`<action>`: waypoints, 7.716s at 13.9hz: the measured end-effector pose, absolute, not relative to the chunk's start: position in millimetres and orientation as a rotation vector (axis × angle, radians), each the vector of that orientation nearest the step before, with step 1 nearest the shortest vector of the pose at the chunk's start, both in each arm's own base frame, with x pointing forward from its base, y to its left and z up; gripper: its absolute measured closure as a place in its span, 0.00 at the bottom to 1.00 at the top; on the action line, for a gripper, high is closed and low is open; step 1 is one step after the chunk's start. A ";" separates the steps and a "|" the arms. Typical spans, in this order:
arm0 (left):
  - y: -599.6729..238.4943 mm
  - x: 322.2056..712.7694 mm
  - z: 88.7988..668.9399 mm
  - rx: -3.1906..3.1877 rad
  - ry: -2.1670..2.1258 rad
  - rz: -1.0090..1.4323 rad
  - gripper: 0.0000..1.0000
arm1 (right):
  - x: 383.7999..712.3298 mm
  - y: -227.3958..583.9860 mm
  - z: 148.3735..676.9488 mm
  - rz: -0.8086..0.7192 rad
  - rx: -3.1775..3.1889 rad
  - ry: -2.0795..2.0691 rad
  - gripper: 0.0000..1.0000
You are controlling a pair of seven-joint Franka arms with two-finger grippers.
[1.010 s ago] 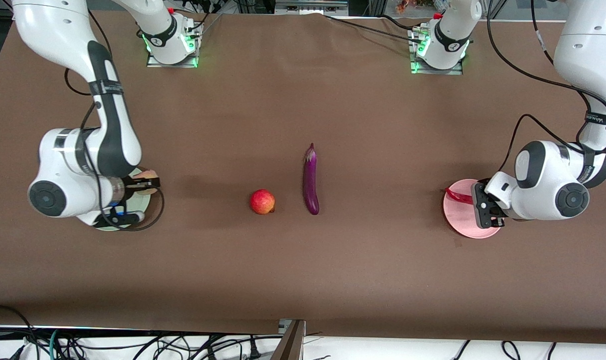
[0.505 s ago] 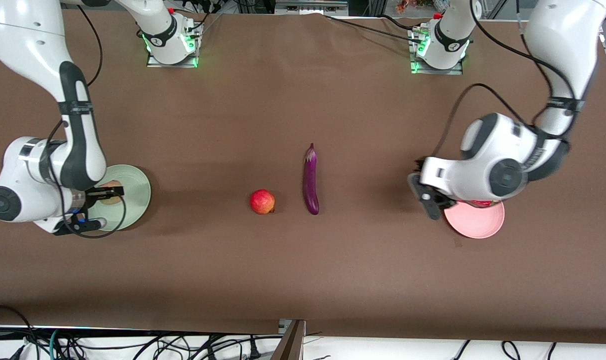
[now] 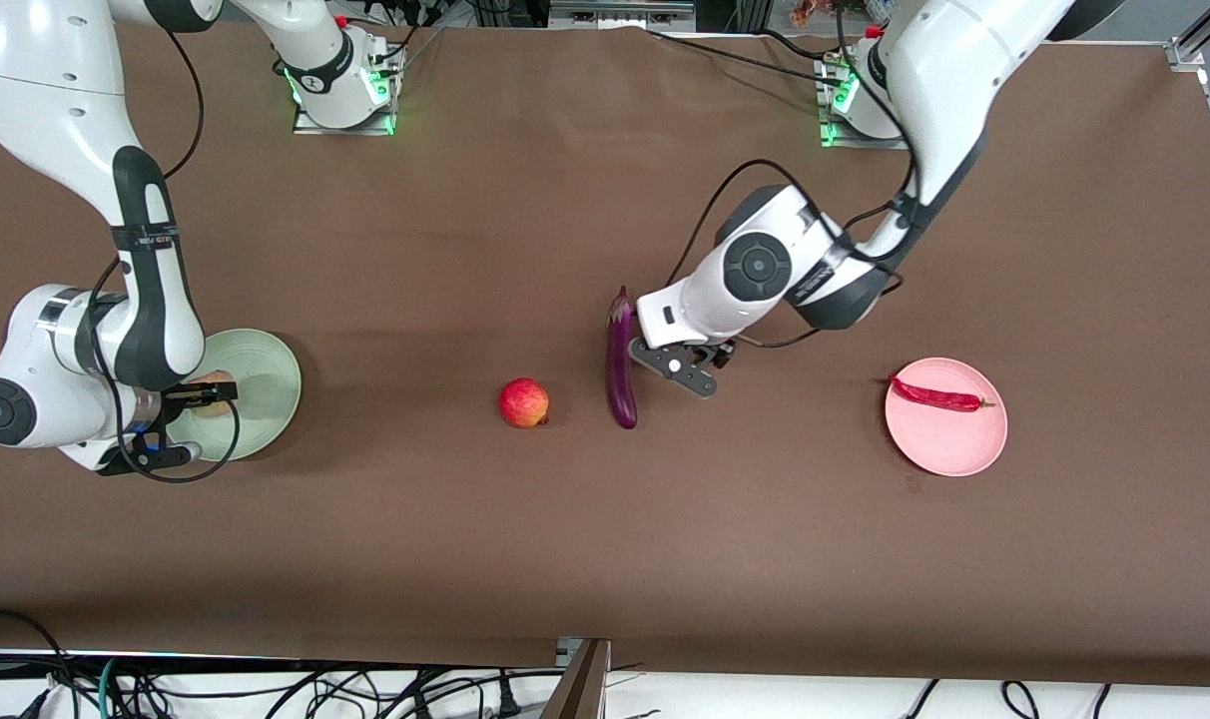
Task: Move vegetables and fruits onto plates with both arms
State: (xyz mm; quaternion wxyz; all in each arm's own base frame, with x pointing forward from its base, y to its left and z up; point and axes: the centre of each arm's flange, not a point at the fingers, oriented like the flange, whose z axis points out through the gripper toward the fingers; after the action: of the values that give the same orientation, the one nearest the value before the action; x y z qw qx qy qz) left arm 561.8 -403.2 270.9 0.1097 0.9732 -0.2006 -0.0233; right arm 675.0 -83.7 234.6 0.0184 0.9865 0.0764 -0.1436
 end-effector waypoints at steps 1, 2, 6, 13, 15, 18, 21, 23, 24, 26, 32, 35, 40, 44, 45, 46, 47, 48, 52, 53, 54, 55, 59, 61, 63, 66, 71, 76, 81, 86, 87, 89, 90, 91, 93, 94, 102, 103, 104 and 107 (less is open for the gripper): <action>-409.8 560.8 259.5 2.872 -0.536 -0.040 0.00 | 675.8 -84.0 231.0 -0.437 3.062 0.238 0.25; -415.1 559.5 250.3 2.882 -0.500 -0.017 0.00 | 676.3 -84.1 227.6 -0.432 3.060 0.239 0.25; -434.9 550.0 227.4 2.885 -0.396 0.030 0.00 | 681.1 -82.4 233.3 -0.402 3.062 0.244 0.01; -463.0 520.5 172.8 2.976 -0.428 0.110 0.14 | 700.1 57.0 303.1 -0.366 3.071 0.236 0.00; -462.5 522.3 173.6 2.977 -0.425 0.117 0.37 | 694.4 108.8 301.0 -0.374 3.133 0.134 0.00; -459.5 530.2 179.9 2.975 -0.413 0.139 0.61 | 687.2 168.6 302.8 -0.372 3.243 -0.035 0.00; -453.4 542.9 206.4 2.981 -0.452 0.181 0.61 | 679.9 230.9 304.9 -0.273 3.248 -0.234 0.00; -430.0 560.5 242.2 3.028 -0.589 0.167 0.61 | 673.5 275.2 299.3 -0.177 3.247 -0.358 0.00; -410.7 570.9 265.0 3.056 -0.686 0.140 0.62 | 668.8 294.5 292.5 -0.150 3.244 -0.399 0.00; -366.4 588.9 309.1 3.082 -0.893 0.078 0.65 | 662.2 320.2 277.9 -0.108 3.238 -0.464 0.00; -203.1 644.6 354.3 2.823 -1.551 -0.111 0.65 | 656.9 351.6 252.0 0.004 3.240 -0.582 0.00; -111.5 664.2 348.1 2.611 -1.827 -0.154 0.65 | 653.5 357.3 243.8 0.001 3.238 -0.569 0.00; -4.8 671.7 313.6 2.382 -2.003 -0.214 0.65 | 635.5 381.6 224.8 -0.038 3.222 -0.542 0.00; 47.8 664.9 257.6 2.258 -1.991 -0.256 0.65 | 626.3 388.5 210.0 -0.066 3.205 -0.528 0.00; 52.9 663.5 247.1 2.247 -1.978 -0.260 0.65 | 626.0 387.1 208.2 -0.070 3.202 -0.530 0.00; 55.7 662.6 240.9 2.238 -1.976 -0.262 0.65 | 625.5 385.7 206.4 -0.074 3.198 -0.532 0.02; 57.0 662.2 238.0 2.233 -1.975 -0.263 0.65 | 625.2 384.9 205.3 -0.076 3.196 -0.533 0.05; 56.6 662.4 236.6 2.230 -1.977 -0.261 0.65 | 625.7 384.8 206.4 -0.073 3.196 -0.533 0.16; 54.9 664.9 235.5 2.222 -2.001 -0.235 0.42 | 633.3 362.9 212.6 -0.120 3.163 -0.477 0.17; 56.0 665.0 235.9 2.219 -2.005 -0.234 0.31 | 640.5 342.1 222.2 -0.160 3.140 -0.423 0.17; 56.8 665.6 236.8 2.218 -2.008 -0.231 0.22 | 650.3 310.9 236.4 -0.207 3.115 -0.354 0.17; 56.9 666.7 238.8 2.221 -2.009 -0.226 0.11 | 660.9 270.9 252.3 -0.259 3.091 -0.271 0.17; 53.4 665.2 274.5 2.265 -1.853 -0.235 0.00 | 685.4 103.7 297.6 -0.416 3.021 0.069 0.17; 33.0 662.6 308.1 2.331 -1.740 -0.288 0.00 | 685.4 46.7 305.4 -0.471 3.011 0.176 0.17; 2.5 658.7 338.2 2.398 -1.622 -0.346 0.00 | 684.2 -3.4 302.7 -0.505 3.024 0.242 0.17; -40.4 652.8 381.0 2.539 -1.373 -0.442 0.00 | 677.7 -82.8 287.2 -0.553 3.047 0.312 0.17; -53.0 642.0 475.7 2.905 -0.848 -0.392 0.00 | 672.7 -124.8 255.2 -0.583 3.038 0.306 0.17; -47.5 638.0 529.7 3.085 -0.369 -0.271 0.00 | 669.7 -125.0 221.6 -0.561 3.032 0.312 0.17; -54.1 617.6 590.4 3.240 -0.202 -0.113 0.00 | 672.0 -136.8 220.1 -0.515 3.092 0.279 0.00; -33.9 553.5 622.6 3.257 -0.083 0.134 0.00 | 688.1 -111.5 276.6 -0.534 3.128 0.345 0.00; -20.7 543.9 621.3 3.227 -0.032 0.109 0.00 | 690.5 -107.5 283.3 -0.529 3.130 0.356 0.00; 0.2 538.3 613.4 3.193 0.038 0.067 0.00 | 694.3 -99.5 293.1 -0.505 3.139 0.327 0.00; 2.2 538.8 607.9 3.191 0.044 0.042 0.00 | 695.4 -93.5 300.2 -0.492 3.142 0.294 0.00; -0.6 540.0 603.8 3.190 0.037 0.023 0.00 | 696.0 -85.9 312.0 -0.482 3.124 0.277 0.00; -16.1 542.3 597.0 3.190 -0.005 -0.005 0.00 | 694.0 -60.9 350.7 -0.452 3.076 0.231 0.00; -26.3 541.9 595.3 3.190 -0.034 -0.016 0.00 | 688.9 -46.3 374.4 -0.435 3.066 0.190 0.00; -58.9 544.3 594.2 3.191 -0.102 -0.028 0.00 | 555.0 44.3 583.9 -0.283 3.143 0.105 0.00; -59.1 547.1 596.2 3.190 -0.102 -0.020 0.00 | 546.1 48.7 595.9 -0.252 3.146 0.122 0.00; -59.6 549.1 597.6 3.189 -0.104 -0.015 0.00 | 541.8 48.8 604.2 -0.227 3.145 0.125 0.00; -70.2 549.7 604.5 3.187 -0.134 0.007 0.00 | 536.9 29.1 618.4 -0.182 3.147 0.071 0.00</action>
State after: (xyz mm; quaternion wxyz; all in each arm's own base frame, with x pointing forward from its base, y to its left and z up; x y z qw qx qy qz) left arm 549.7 -70.2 604.5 -0.0239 0.9988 -0.0421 0.0023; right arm 536.9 29.1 618.4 -0.0056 0.9981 0.0226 -0.0576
